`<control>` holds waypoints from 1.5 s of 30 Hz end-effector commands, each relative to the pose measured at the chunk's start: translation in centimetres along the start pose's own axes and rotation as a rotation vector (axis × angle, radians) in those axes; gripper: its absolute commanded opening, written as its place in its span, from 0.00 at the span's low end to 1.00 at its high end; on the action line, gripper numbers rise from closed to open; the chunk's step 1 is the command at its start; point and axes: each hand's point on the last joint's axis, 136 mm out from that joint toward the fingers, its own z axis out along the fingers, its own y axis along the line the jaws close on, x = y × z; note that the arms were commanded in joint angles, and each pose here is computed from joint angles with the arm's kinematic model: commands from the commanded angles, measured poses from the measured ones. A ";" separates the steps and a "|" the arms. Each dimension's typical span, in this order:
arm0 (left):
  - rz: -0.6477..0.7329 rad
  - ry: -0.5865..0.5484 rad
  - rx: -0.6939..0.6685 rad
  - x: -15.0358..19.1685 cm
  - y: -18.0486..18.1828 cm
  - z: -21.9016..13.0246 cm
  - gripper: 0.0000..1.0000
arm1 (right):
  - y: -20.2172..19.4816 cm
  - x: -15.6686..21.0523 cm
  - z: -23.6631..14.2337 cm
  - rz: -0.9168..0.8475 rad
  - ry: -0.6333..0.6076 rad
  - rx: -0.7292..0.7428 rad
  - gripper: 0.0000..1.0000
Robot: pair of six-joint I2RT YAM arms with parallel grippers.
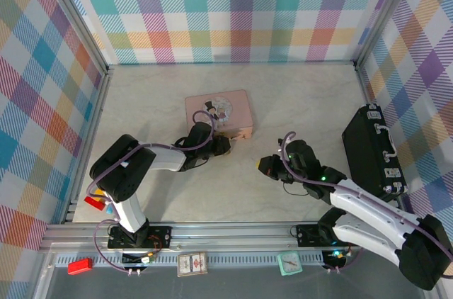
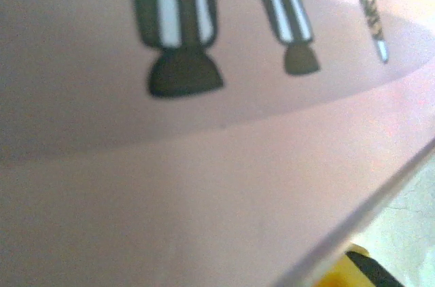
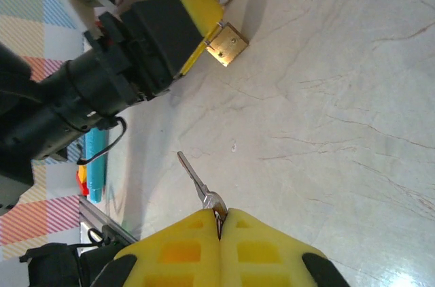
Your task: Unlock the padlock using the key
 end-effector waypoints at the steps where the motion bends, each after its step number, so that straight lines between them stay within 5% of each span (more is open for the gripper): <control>1: -0.036 -0.018 0.033 -0.8 -0.2 -0.8 0.22 | 1.2 -1.1 0.5 0.038 -0.049 -0.036 0.00; 21: -0.095 0.005 0.123 -1.0 -1.2 -1.0 0.09 | 1.0 0.0 5.8 0.138 0.042 -0.036 0.00; 35: -0.163 0.026 0.316 -2.0 -2.9 -1.0 0.09 | 0.6 -0.6 8.1 0.197 0.107 -0.109 0.00; 45: -0.169 0.038 0.312 -1.8 -2.6 -0.5 0.08 | -0.3 -1.3 9.7 0.280 0.132 -0.186 0.00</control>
